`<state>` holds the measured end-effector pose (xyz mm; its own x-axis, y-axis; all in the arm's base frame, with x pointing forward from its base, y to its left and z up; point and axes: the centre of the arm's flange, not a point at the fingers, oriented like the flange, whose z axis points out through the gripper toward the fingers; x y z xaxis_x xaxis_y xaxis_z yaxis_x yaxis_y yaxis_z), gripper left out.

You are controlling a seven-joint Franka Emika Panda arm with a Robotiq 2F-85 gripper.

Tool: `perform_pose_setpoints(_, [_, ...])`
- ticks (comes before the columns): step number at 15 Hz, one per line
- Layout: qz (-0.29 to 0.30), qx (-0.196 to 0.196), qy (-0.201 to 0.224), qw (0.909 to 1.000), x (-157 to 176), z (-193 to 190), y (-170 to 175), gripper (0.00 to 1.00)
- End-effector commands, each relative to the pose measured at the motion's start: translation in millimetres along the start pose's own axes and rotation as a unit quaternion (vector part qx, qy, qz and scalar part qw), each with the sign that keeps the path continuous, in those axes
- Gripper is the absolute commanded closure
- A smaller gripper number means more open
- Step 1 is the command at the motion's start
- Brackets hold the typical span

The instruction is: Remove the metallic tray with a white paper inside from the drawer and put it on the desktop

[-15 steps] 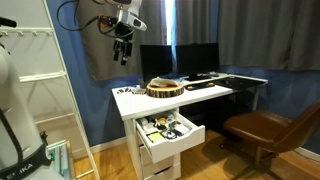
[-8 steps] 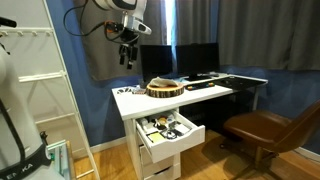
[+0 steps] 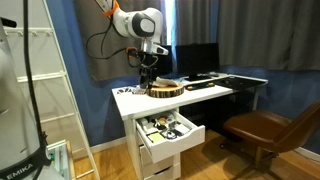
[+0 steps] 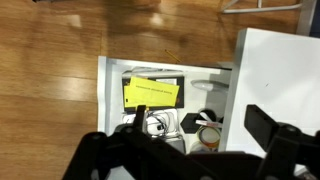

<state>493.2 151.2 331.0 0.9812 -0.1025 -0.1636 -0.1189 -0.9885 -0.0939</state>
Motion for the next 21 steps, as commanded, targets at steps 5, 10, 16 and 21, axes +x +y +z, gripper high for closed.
perform_pose_setpoints(5, [0.022, -0.058, 0.047, 0.9970, 86, 65, 27, 0.00])
perform_pose_setpoints(10, [0.014, -0.059, 0.047, 0.9971, 91, 88, 41, 0.00])
perform_pose_setpoints(16, [0.013, -0.059, 0.047, 0.9971, 104, 105, 39, 0.00])
perform_pose_setpoints(21, [0.021, -0.062, 0.052, 0.9965, 120, 130, 36, 0.00])
